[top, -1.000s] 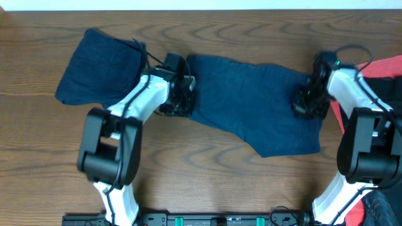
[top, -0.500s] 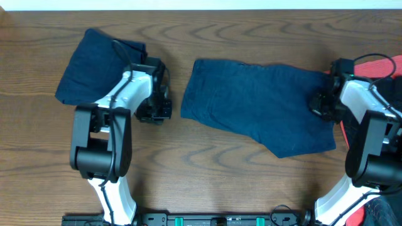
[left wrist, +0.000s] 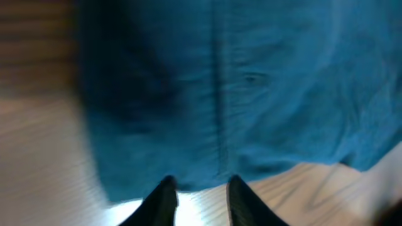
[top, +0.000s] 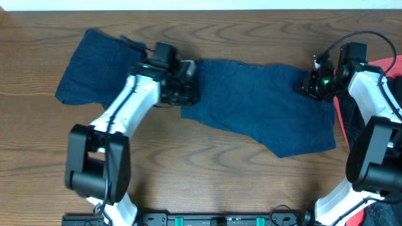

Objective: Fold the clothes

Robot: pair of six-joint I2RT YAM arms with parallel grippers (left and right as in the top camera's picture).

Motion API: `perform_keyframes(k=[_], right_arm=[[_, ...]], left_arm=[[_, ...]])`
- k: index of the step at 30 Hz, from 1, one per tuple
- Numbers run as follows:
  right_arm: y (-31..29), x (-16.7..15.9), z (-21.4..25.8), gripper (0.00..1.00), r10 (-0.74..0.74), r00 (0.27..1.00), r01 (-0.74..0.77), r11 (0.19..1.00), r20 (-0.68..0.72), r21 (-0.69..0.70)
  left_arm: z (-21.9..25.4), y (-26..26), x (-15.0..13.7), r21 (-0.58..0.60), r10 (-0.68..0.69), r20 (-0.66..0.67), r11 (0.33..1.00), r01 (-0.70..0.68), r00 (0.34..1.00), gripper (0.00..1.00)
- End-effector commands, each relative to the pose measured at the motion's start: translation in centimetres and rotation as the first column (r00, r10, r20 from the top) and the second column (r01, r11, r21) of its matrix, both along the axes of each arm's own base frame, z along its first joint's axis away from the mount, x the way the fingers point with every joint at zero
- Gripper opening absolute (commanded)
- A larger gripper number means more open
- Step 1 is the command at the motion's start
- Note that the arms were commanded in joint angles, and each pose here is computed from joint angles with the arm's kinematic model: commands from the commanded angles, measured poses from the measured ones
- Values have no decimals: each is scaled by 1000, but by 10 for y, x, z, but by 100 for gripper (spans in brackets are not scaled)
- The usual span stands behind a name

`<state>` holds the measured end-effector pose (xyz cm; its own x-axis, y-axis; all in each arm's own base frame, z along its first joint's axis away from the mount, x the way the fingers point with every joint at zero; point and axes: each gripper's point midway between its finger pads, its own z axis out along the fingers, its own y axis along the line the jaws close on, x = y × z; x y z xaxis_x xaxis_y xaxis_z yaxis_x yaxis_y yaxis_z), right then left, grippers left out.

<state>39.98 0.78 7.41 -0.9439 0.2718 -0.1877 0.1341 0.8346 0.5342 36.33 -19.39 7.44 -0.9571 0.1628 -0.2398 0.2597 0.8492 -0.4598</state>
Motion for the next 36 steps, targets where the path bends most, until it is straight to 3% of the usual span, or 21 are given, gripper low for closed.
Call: perform_keyframes(k=[1,5,8,11,14,16,22,27,31,34,36], right_arm=[[16,-1,30,17,58,996,-63,995,73,72],[18,-8,31,18,58,997,-61,995,45,79],[16,-9,29,19,55,998,-57,996,36,67],[8,-13,21,18,31,1000,-31,999,-2,10],[-10,-30,0,16,-77,989,62,992,-130,-112],[-13,-50,-15,16,-128,967,91,981,-222,-170],[14,-108,-54,14,-87,914,33,989,-397,-141],[42,-140,-88,13,-25,902,-18,995,-431,-95],[5,-145,-107,1,-248,864,113,943,-438,-312],[-34,-130,-104,1,-407,837,233,870,-366,-434],[-51,-115,-96,1,-455,830,294,849,-323,-438]], left_arm=[[-36,-23,-14,-9,-62,-82,998,61,995,23],[-79,-21,-28,54,-62,-182,996,73,981,6],[-105,14,-35,230,61,-254,973,-1,965,6],[-108,63,-44,435,196,-271,898,-62,942,6],[-99,98,-52,528,256,-281,846,-74,925,6],[-92,110,-52,534,281,-281,840,-94,918,6],[-68,116,-35,492,298,-206,855,-164,932,6],[-59,109,-28,453,289,-172,872,-185,942,6],[-58,110,-30,456,287,-178,872,-179,941,6],[-58,110,-33,461,273,-187,873,-161,944,6],[-58,111,-34,463,270,-190,872,-157,944,6]])
